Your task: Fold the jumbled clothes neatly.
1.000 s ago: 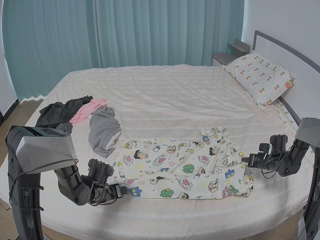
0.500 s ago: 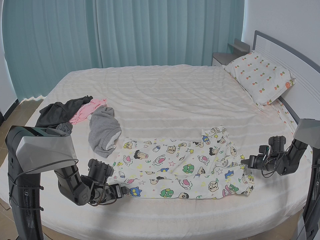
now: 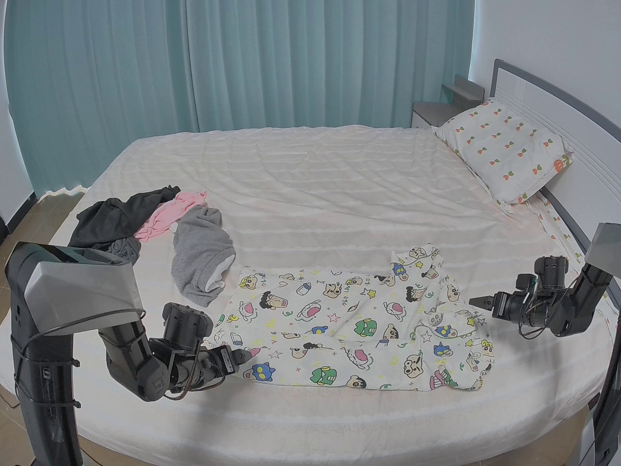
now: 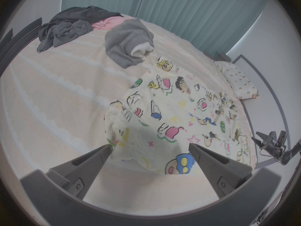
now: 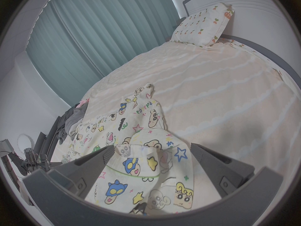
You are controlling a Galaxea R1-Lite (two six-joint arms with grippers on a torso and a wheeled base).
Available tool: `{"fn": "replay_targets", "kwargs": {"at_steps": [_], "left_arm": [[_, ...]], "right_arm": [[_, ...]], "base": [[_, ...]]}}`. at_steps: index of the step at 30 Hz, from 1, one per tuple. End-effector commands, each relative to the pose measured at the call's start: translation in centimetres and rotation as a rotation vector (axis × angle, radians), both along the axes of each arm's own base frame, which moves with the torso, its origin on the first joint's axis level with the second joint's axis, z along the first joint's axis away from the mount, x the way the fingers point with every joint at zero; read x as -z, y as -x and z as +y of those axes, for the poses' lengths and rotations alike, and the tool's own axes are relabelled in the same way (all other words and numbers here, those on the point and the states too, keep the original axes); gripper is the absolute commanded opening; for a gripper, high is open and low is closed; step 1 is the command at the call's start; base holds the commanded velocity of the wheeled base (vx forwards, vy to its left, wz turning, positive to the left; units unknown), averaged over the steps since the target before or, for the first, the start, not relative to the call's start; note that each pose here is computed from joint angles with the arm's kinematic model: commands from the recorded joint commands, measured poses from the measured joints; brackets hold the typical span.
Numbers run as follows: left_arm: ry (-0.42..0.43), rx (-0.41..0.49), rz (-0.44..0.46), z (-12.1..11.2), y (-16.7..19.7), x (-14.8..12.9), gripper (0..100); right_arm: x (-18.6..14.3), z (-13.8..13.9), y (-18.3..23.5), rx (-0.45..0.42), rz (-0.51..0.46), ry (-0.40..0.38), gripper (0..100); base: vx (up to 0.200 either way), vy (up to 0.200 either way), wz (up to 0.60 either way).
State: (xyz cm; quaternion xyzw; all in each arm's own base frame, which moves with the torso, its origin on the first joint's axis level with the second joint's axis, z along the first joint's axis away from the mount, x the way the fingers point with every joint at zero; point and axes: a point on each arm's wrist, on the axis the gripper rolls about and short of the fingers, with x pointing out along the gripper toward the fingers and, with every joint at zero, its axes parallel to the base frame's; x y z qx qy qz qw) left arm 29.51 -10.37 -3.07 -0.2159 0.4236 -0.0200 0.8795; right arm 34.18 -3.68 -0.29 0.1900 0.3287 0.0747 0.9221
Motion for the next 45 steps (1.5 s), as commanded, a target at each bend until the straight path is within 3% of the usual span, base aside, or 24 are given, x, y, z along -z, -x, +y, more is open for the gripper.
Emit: {"fn": "replay_targets", "kwargs": {"at_steps": [1,4,9,16,21,27,38,45], "left_arm": [[0.078,0.001,-0.104,1.3,1.2,-4.5,100],[0.131,0.020,-0.131,1.5,1.5,-5.9,100],[0.234,-0.050,-0.109,1.3,1.2,-6.2,100],[0.234,-0.038,-0.092,1.4,1.7,-6.0,100],[0.255,-0.033,-0.131,1.4,2.2,-5.9,100],[0.281,-0.039,-0.147,1.2,2.4,-5.9,100],[0.287,-0.034,-0.132,0.9,2.5,-5.6,100],[0.285,-0.018,-0.120,0.4,2.6,-5.3,100]], "right_arm": [[-2.7,1.2,3.0,-0.016,-0.038,-0.007,100],[-3.3,2.4,4.9,-0.048,-0.056,-0.006,100],[-3.8,3.6,7.6,-0.084,-0.077,-0.009,100],[-4.5,4.9,10.0,-0.085,-0.103,-0.083,100],[-4.5,5.9,10.3,-0.093,-0.107,-0.144,100],[-3.3,6.9,10.6,-0.077,-0.021,-0.225,100],[-1.4,7.2,10.6,-0.082,-0.058,-0.228,100],[-1.2,7.2,10.3,-0.038,-0.063,-0.199,100]], "base": [[0.000,0.000,0.00],[0.000,0.000,0.00],[0.040,0.000,0.00],[0.200,0.000,0.00],[0.040,0.000,0.00],[0.000,0.000,0.00],[0.000,0.000,0.00],[0.000,-0.200,0.00]]}}
